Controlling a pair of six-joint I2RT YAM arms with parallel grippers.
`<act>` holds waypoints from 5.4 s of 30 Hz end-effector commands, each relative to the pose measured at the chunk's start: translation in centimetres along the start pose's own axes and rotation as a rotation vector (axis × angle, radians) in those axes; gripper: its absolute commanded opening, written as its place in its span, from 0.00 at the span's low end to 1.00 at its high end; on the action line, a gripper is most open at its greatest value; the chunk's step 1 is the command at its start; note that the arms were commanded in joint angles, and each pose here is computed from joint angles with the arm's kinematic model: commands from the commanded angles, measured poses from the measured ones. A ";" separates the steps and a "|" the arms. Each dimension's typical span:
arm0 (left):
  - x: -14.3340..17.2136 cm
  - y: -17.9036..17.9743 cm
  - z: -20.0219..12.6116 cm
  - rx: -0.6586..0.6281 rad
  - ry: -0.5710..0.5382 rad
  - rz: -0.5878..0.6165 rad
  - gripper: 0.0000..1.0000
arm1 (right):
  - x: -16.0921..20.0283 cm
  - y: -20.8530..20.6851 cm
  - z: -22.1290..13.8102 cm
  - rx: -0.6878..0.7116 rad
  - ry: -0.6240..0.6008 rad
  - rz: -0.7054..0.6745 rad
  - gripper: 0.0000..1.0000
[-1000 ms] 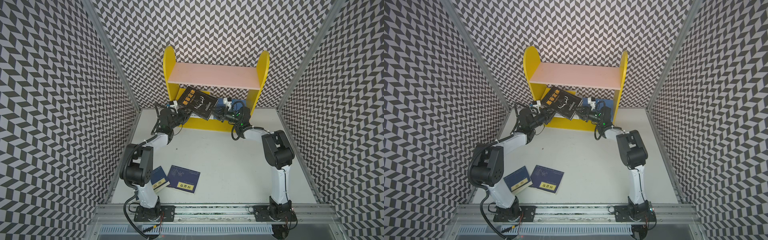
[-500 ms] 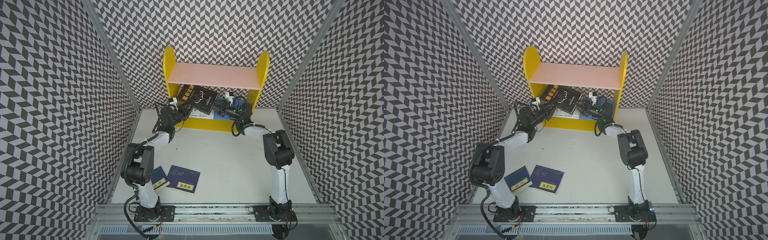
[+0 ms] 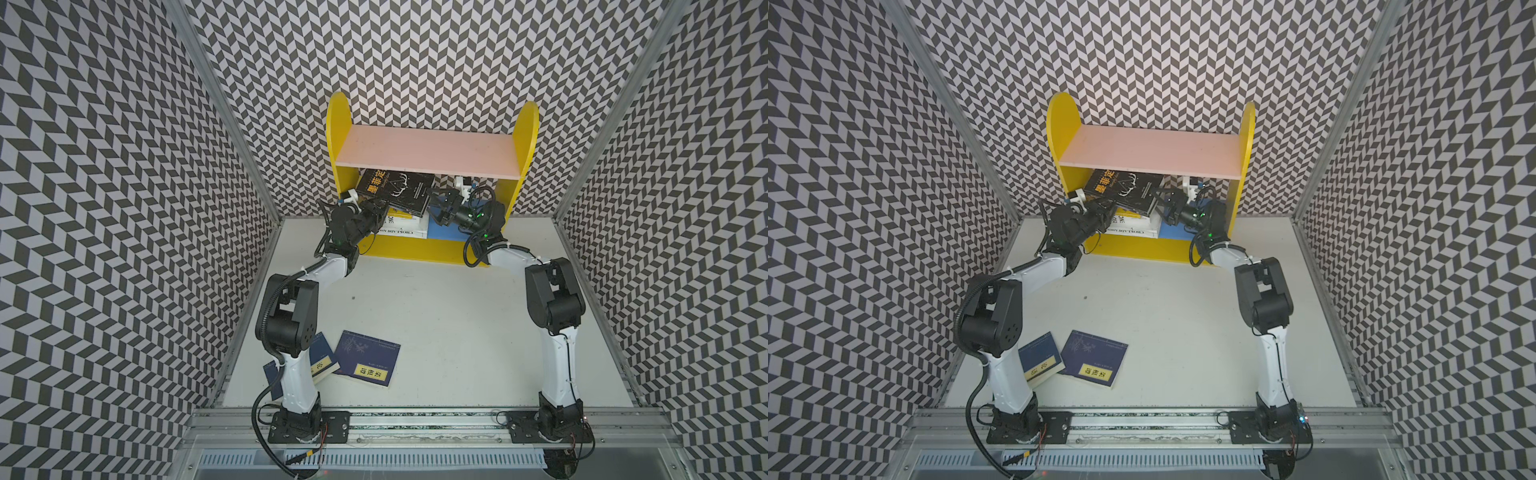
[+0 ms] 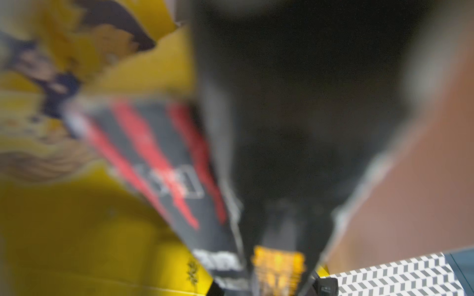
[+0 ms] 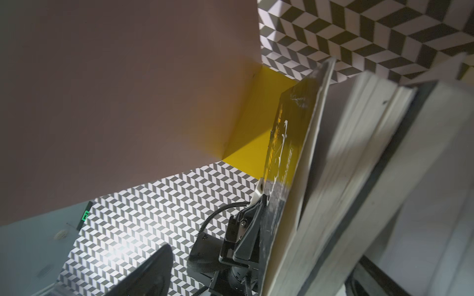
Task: Stacking books/files
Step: Move the books to the bookshelf.
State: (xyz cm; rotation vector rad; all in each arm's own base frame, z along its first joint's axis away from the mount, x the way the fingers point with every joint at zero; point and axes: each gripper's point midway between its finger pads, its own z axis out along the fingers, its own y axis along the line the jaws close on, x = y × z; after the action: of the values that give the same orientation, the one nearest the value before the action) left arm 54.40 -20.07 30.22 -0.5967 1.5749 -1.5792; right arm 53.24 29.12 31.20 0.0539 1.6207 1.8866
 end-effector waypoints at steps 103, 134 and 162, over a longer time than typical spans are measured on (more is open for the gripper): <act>-6.1 -0.7 -7.1 -0.381 0.124 0.639 0.79 | 0.5 4.3 5.5 0.107 -0.026 -0.359 1.00; -7.3 0.3 -4.1 -0.325 0.112 0.577 0.80 | 0.1 5.1 5.3 0.087 -0.030 -0.373 1.00; 5.3 3.5 -16.9 -0.491 0.180 0.541 0.89 | 5.7 6.1 -3.0 0.320 -0.024 -0.588 1.00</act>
State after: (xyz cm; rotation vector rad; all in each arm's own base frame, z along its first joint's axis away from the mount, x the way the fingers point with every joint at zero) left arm 40.59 -14.59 25.71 -0.1947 2.0073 -0.9447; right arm 46.66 29.47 32.46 -0.1760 1.7456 1.2691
